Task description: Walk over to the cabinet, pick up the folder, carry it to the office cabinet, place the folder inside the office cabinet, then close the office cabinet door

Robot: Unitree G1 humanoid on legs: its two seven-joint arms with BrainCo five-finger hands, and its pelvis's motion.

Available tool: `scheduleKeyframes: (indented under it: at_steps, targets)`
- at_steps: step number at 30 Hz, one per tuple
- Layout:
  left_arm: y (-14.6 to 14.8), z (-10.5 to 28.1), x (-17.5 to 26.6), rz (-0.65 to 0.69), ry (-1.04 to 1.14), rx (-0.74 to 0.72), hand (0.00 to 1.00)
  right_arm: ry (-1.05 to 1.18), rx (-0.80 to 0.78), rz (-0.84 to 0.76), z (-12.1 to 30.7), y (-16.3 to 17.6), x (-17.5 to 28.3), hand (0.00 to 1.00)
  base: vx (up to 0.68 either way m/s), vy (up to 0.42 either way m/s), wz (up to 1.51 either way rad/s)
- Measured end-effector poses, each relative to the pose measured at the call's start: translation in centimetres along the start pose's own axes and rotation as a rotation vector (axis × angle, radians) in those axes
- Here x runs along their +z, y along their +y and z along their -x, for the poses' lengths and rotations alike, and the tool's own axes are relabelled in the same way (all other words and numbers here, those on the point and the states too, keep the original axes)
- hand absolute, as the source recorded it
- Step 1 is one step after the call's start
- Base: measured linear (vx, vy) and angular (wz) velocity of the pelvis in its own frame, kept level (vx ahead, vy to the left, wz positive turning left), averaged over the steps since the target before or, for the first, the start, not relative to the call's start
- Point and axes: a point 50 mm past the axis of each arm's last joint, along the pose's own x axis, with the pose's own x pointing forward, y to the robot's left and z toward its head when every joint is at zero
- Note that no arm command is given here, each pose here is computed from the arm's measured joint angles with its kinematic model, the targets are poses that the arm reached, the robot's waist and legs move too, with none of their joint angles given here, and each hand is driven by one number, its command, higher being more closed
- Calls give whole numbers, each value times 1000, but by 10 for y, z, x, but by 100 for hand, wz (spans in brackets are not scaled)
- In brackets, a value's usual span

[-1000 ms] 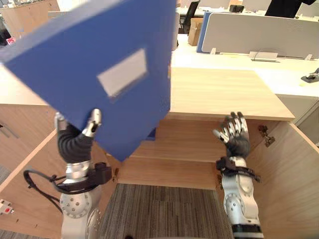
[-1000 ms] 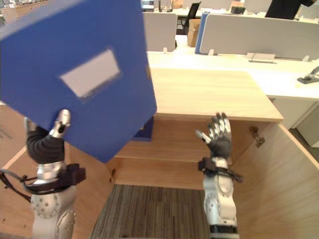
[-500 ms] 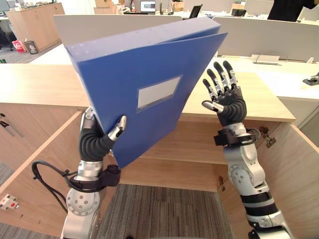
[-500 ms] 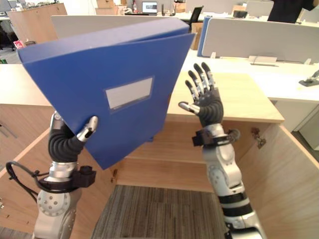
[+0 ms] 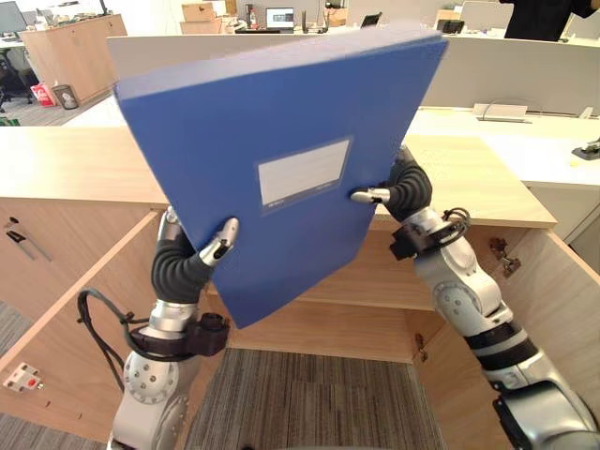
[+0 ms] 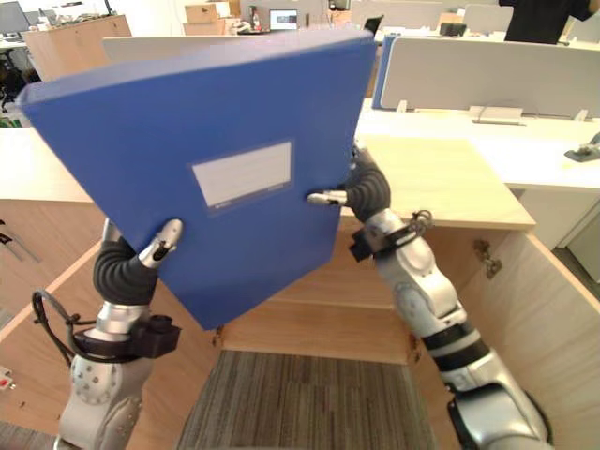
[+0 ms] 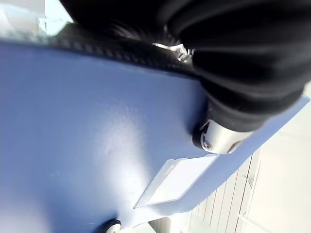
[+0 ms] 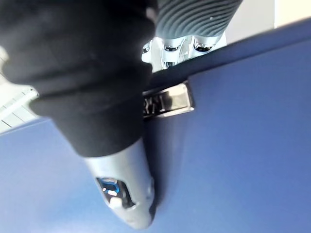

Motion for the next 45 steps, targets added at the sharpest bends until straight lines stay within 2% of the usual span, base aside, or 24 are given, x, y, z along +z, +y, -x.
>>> scheduleKeyframes:
  at_steps: [4, 5, 11, 12, 18, 21, 24, 27, 29, 31, 37, 39, 41, 42, 43, 45]
  targets:
    - [2, -1, 3, 27, -16, -11, 100, 32, 126, 25, -9, 7, 8, 0, -1, 0, 1]
    - [2, -1, 4, 26, -26, -13, 100, 46, 156, 36, -10, 8, 10, 100, -8, 1, 4]
    - [2, -1, 7, 21, -51, -28, 100, 85, 266, 101, -8, 7, 22, 100, -4, 1, 1]
    - [2, -1, 7, 21, -58, -33, 0, 86, 280, 110, -7, 8, 24, 100, -11, 1, 5]
    - [4, 2, -15, 114, 15, -88, 0, 157, 270, 132, -2, 0, 18, 100, -9, 2, 0]
    - [9, 9, -37, 109, 127, -123, 0, 224, 247, 151, 6, -7, 9, 100, -28, 9, -11]
    - [17, 27, -72, 89, 323, -169, 0, 318, 224, 193, 20, -12, -7, 100, -25, 11, -9]
    - [19, 60, -117, 122, 589, -210, 0, 439, 189, 184, 37, -17, -33, 100, -22, 2, -24]
    - [21, 82, -142, 151, 738, -173, 0, 509, 154, 153, 47, -17, -53, 100, -21, -9, -31]
    - [20, 110, -168, 174, 884, -61, 0, 573, 115, 119, 59, -15, -73, 100, -4, 4, -37]
    - [29, 180, -208, 274, 1215, 193, 0, 683, 25, -1, 85, -8, -112, 100, -2, 20, -42]
    - [37, 199, -210, 290, 1287, 260, 0, 688, 13, -7, 87, -6, -116, 100, -48, 42, -43]
    - [54, 264, -201, 309, 1559, 509, 0, 569, -28, -154, 86, -3, -111, 100, -37, 81, -34]
    - [56, 282, -195, 311, 1630, 576, 0, 520, -15, -191, 82, 3, -108, 100, 13, 107, -35]
    - [64, 312, -179, 295, 1711, 720, 0, 414, -6, -237, 79, 13, -100, 100, 23, 111, -21]
    - [73, 323, -169, 248, 1747, 768, 0, 370, -14, -279, 79, 19, -103, 100, 20, 65, -18]
